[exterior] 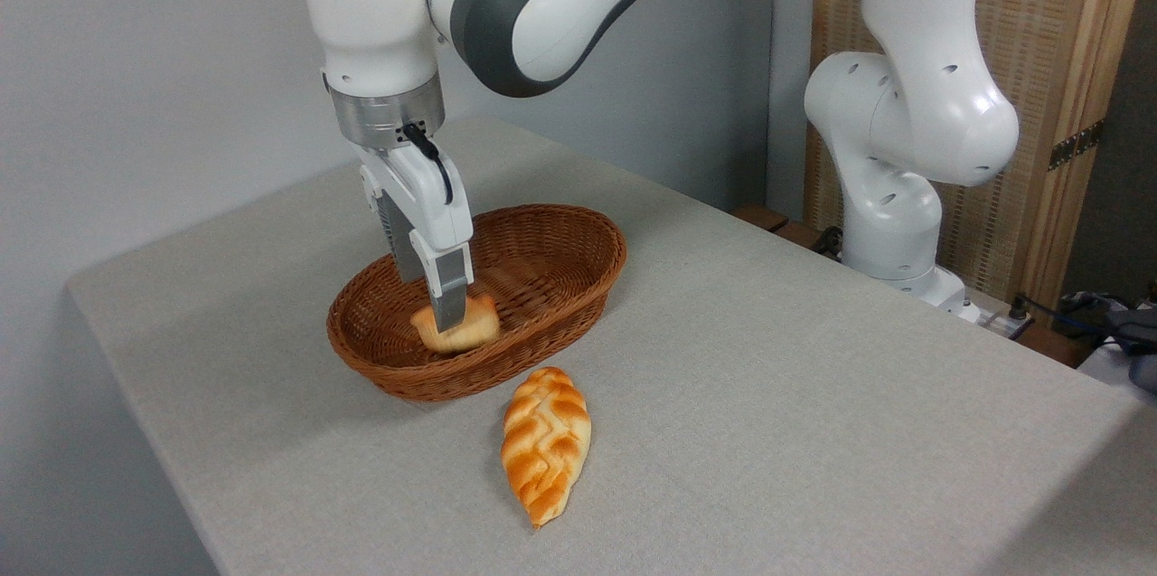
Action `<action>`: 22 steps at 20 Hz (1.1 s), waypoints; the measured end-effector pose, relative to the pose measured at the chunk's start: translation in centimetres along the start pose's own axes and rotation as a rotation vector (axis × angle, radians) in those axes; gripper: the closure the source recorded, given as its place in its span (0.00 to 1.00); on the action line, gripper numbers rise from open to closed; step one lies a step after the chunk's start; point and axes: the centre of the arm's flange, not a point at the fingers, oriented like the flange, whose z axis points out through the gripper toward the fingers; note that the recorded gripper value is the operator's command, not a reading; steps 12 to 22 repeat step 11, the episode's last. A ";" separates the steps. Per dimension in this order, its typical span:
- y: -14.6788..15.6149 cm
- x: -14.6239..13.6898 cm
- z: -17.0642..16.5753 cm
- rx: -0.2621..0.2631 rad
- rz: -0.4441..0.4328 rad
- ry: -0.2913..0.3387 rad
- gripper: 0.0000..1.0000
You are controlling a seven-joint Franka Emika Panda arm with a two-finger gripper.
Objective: Put bread into the basket
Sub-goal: 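Lower the bun onto the basket floor and open the gripper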
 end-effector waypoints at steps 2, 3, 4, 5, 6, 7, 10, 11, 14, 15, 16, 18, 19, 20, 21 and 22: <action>-0.7 -0.7 -1.0 0.013 -0.018 0.013 0.00; -0.8 -0.9 -1.3 0.017 -0.022 0.017 0.00; -1.1 -1.1 -2.0 0.026 -0.028 0.026 0.00; -1.6 -1.5 -2.8 0.040 -0.036 0.033 0.00; -2.2 -1.9 -3.6 0.056 -0.045 0.040 0.00; -2.6 -2.2 -4.0 0.064 -0.052 0.043 0.00; -4.1 -3.2 -5.4 0.092 -0.077 0.054 0.00; -4.3 -3.4 -5.6 0.098 -0.079 0.052 0.00; -4.3 -3.4 -5.6 0.098 -0.079 0.052 0.00; -4.3 -3.4 -5.6 0.098 -0.079 0.052 0.00; -4.3 -3.4 -5.6 0.098 -0.079 0.052 0.00; -4.3 -3.4 -5.6 0.098 -0.079 0.052 0.00; -4.3 -3.4 -5.6 0.098 -0.079 0.052 0.00; -4.3 -3.4 -5.6 0.098 -0.079 0.052 0.00; -4.3 -3.4 -5.6 0.098 -0.079 0.052 0.00; -4.3 -3.4 -5.6 0.098 -0.079 0.052 0.00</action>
